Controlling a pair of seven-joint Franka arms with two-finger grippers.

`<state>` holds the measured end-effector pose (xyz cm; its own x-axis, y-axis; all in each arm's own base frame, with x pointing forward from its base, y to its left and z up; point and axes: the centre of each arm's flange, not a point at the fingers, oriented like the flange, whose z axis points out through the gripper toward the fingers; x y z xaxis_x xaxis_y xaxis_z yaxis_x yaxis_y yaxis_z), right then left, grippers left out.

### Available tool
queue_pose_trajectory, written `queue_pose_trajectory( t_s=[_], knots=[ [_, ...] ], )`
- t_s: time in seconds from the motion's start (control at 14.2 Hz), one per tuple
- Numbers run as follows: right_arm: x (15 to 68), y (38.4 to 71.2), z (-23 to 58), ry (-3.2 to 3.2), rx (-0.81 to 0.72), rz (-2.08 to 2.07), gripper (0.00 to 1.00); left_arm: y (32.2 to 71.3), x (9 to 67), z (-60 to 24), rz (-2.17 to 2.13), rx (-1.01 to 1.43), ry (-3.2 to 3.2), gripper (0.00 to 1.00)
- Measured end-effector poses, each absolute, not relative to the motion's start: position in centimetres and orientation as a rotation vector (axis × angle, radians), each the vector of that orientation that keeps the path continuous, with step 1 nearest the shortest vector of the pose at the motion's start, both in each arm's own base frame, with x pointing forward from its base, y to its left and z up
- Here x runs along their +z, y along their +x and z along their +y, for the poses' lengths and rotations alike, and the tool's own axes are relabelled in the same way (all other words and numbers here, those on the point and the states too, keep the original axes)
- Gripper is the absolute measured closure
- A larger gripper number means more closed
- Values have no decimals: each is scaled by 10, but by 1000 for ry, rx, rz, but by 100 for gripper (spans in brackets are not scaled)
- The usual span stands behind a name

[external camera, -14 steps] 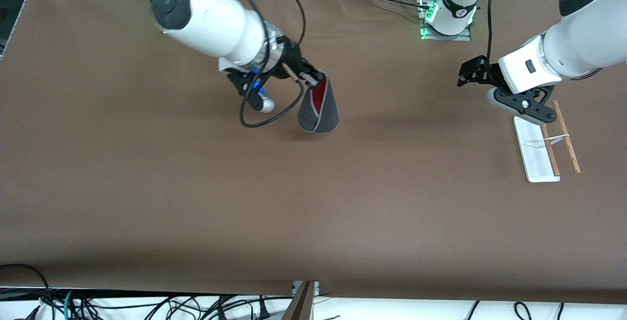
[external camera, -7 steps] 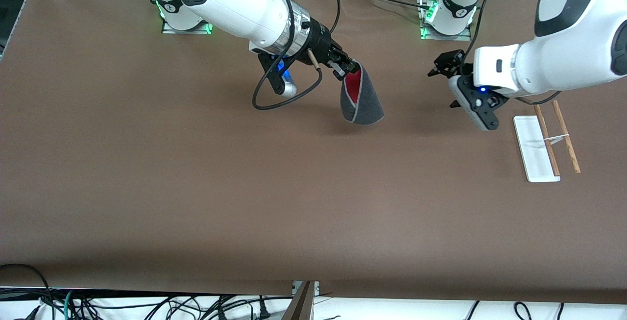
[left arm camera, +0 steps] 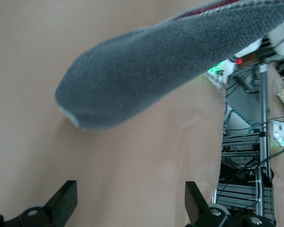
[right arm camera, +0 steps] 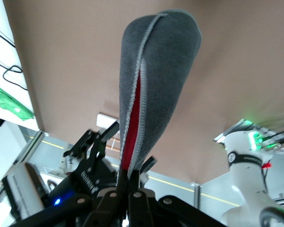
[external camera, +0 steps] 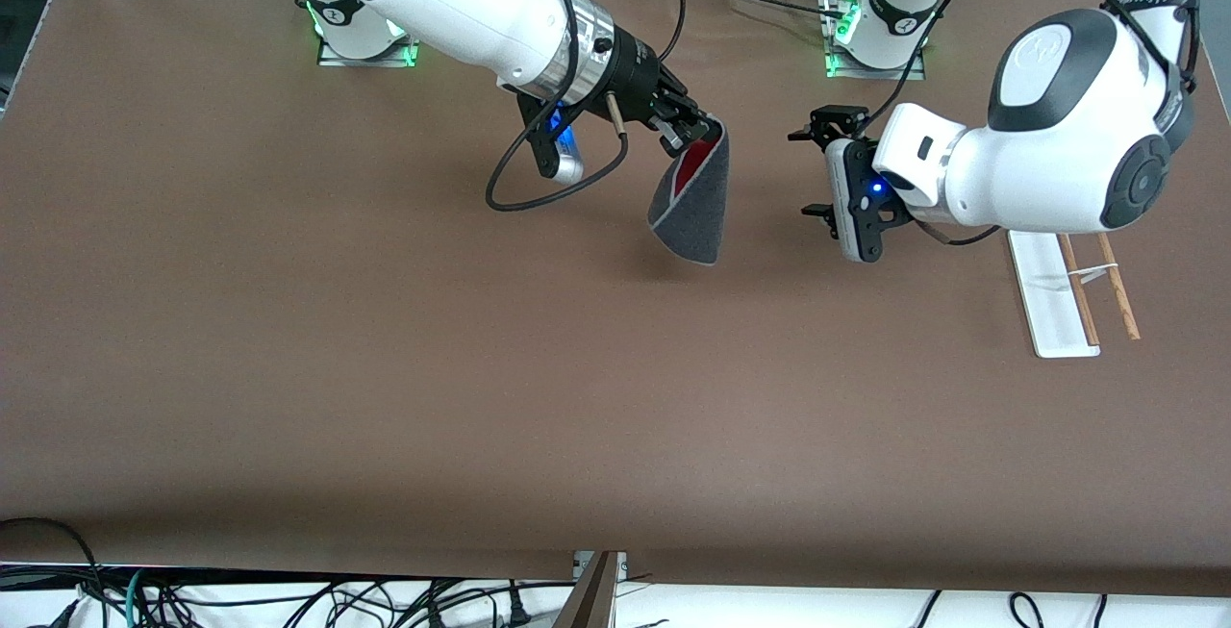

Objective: Pass towel and hang on rack
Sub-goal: 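Grasp the hanging towel with the left gripper below the right gripper, then open the right gripper to release the towel to the left gripper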

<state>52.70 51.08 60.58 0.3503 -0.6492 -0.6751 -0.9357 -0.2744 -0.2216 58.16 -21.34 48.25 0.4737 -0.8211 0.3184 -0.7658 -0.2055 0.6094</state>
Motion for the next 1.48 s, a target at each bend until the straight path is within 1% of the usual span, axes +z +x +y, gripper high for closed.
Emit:
queue_pose_trajectory(
  t_s=[0.21, 0.42, 0.77, 0.91, 1.12, 1.48],
  knots=[
    [622, 526, 512, -1951, 657, 1393, 98, 586, 468, -220, -1368, -32, 1855, 0],
    [626, 526, 512, -1929, 672, 1404, 98, 588, 455, -223, -1421, -14, 1794, 0],
    [626, 526, 512, -1914, 677, 1421, 98, 608, 399, -213, -1505, 77, 1670, 0],
    [626, 526, 512, -1913, 678, 1423, 98, 620, 384, -209, -1475, 181, 1622, 0],
    [627, 526, 512, -1901, 685, 1439, 98, 626, 380, -213, -1453, 275, 1575, 0],
    [637, 525, 511, -1868, 697, 1463, 98, 624, 376, -223, -1483, 287, 1543, 0]
  ],
)
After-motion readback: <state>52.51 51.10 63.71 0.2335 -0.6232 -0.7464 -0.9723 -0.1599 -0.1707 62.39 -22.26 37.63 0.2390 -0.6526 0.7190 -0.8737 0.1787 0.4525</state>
